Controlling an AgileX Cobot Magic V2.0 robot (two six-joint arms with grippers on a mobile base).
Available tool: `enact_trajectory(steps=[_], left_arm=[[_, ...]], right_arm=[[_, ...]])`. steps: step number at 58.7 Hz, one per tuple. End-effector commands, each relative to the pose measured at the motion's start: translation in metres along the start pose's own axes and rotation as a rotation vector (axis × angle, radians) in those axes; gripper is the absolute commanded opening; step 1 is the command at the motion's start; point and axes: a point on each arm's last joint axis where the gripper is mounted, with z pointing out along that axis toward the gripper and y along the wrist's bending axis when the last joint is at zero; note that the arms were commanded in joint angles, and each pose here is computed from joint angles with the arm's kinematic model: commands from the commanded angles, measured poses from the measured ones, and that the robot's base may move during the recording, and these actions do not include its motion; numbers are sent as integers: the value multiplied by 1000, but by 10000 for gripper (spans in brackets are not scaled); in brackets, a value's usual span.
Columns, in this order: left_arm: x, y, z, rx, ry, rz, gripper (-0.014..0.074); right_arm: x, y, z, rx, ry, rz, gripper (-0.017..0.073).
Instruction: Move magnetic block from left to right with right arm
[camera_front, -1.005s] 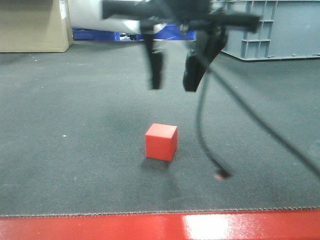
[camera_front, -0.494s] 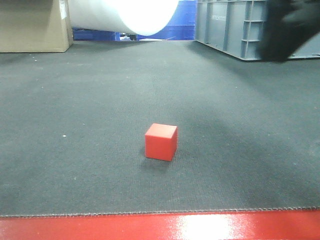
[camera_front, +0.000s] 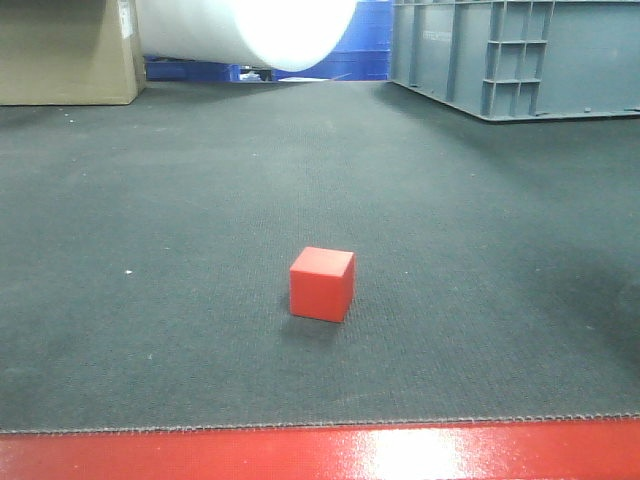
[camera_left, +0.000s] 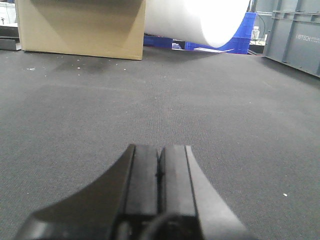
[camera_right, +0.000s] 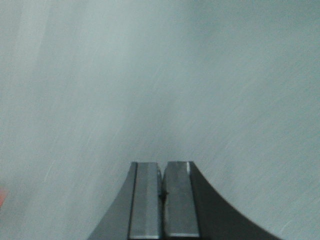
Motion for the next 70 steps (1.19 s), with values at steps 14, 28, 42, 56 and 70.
enact_trajectory(steps=[14, 28, 42, 56, 70], left_arm=[[-6, 0, -1, 4, -92, -4, -116], [-6, 0, -1, 4, -92, -4, -116], [-6, 0, -1, 4, -92, -4, -116], [-6, 0, -1, 4, -92, -4, -116], [-6, 0, -1, 4, -92, -4, -116]], right_arm=[[17, -7, -46, -26, -394, -79, 51], [45, -11, -74, -35, -500, -124, 51], [51, -12, -82, -41, -535, -124, 51], [51, -12, -82, -41, -535, -124, 51], [59, -14, -83, -38, -550, -124, 51]])
